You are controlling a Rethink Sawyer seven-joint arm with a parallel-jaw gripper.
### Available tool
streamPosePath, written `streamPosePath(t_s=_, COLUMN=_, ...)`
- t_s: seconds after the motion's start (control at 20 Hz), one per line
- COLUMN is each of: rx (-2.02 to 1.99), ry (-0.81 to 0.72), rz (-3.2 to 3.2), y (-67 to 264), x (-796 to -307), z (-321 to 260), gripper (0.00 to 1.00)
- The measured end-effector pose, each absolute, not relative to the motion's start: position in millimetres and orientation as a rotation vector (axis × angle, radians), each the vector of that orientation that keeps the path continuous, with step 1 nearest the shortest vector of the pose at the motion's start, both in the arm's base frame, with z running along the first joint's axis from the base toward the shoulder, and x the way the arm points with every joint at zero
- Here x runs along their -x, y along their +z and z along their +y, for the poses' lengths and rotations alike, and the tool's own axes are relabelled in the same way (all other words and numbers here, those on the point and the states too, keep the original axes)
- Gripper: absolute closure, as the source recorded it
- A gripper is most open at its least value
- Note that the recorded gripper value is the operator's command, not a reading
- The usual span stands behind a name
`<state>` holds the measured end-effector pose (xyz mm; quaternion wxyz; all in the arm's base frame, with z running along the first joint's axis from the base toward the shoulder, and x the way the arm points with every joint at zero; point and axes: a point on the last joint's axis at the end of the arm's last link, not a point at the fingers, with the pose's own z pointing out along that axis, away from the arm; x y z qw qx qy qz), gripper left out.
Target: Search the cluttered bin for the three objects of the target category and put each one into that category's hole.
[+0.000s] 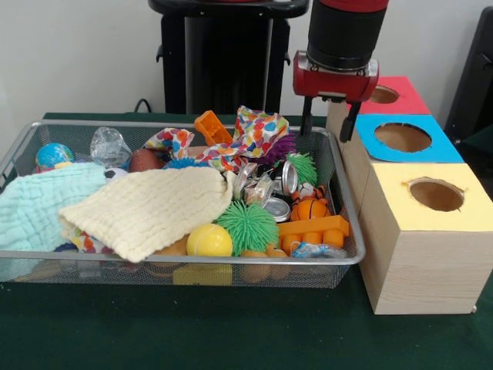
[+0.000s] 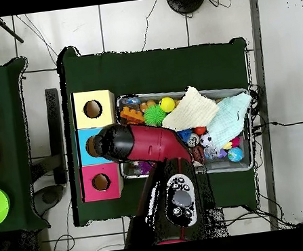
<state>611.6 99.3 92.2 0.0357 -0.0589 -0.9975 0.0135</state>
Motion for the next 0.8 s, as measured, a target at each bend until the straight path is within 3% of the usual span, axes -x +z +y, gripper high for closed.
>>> streamPosePath(t_s=0.8, rx=0.159, ry=0.057, rz=-3.086, y=62.5, x=-640.2, z=98.1, gripper=0.00)
